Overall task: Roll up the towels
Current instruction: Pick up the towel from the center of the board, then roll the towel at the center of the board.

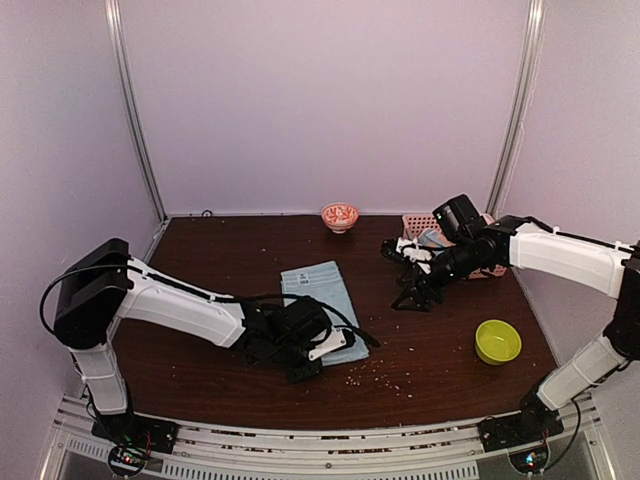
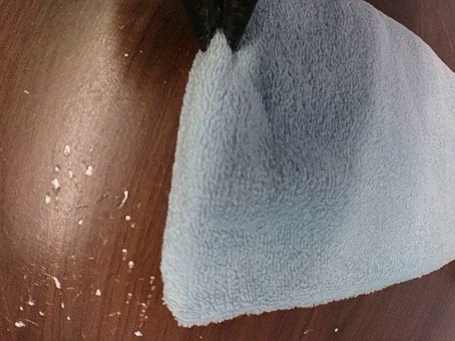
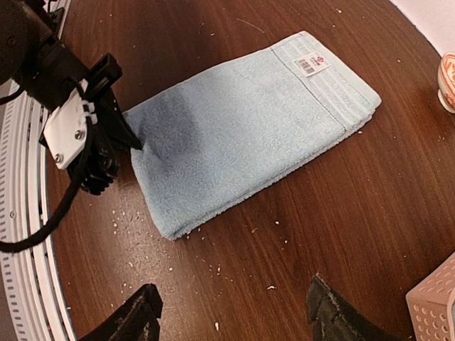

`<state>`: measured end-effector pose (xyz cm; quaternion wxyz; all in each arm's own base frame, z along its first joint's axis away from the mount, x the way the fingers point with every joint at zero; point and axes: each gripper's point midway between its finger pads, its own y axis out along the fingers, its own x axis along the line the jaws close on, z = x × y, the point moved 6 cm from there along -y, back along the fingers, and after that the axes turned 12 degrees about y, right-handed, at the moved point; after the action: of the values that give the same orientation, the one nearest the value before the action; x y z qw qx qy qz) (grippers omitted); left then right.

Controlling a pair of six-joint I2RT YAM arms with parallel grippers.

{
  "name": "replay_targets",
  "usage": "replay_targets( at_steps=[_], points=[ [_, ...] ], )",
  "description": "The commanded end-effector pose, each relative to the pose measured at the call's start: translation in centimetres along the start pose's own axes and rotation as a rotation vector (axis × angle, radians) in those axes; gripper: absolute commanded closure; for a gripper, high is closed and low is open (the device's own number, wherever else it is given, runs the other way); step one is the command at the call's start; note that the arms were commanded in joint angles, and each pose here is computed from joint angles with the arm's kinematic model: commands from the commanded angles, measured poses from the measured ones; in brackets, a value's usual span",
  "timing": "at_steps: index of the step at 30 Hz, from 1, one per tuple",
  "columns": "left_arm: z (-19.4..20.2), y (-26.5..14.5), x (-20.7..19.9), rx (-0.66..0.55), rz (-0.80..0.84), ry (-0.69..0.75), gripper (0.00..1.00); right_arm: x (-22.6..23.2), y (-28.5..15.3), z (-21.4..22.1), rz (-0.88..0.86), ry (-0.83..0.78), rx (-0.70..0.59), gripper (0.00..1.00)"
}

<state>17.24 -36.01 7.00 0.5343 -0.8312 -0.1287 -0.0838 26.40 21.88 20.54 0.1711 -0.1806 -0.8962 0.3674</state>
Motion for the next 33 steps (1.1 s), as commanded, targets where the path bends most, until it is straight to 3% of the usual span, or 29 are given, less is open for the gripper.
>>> replay_targets(
  at_steps=[1, 4, 8, 16, 24, 33],
  points=[
    [2.3, 1.3, -1.3, 0.133, 0.065, 0.018, 1.0, 1.8, -1.7, 0.2, -0.074, -0.089, 0.018, 0.31],
    [0.3, 0.4, -1.5, 0.075, 0.146, -0.027, 1.0, 3.6, -1.8, 0.9, -0.139, -0.155, 0.068, 0.36],
    [-2.2, -0.4, -2.2, -0.017, 0.408, -0.149, 1.0, 4.4, -1.5, 1.7, -0.14, -0.178, 0.124, 0.4],
    [-3.6, -1.3, -1.0, -0.14, 0.704, -0.36, 1.0, 7.0, -3.3, 1.9, -0.19, -0.252, 0.16, 0.44],
    [-1.4, -0.1, 1.0, -0.198, 0.857, -0.548, 1.0, 8.2, 0.3, 3.4, -0.102, -0.301, 0.197, 0.53],
    [0.3, 1.4, 0.7, -0.179, 0.903, -0.607, 1.0, 11.2, 6.9, 2.1, -0.022, -0.446, 0.16, 0.51]
  ],
)
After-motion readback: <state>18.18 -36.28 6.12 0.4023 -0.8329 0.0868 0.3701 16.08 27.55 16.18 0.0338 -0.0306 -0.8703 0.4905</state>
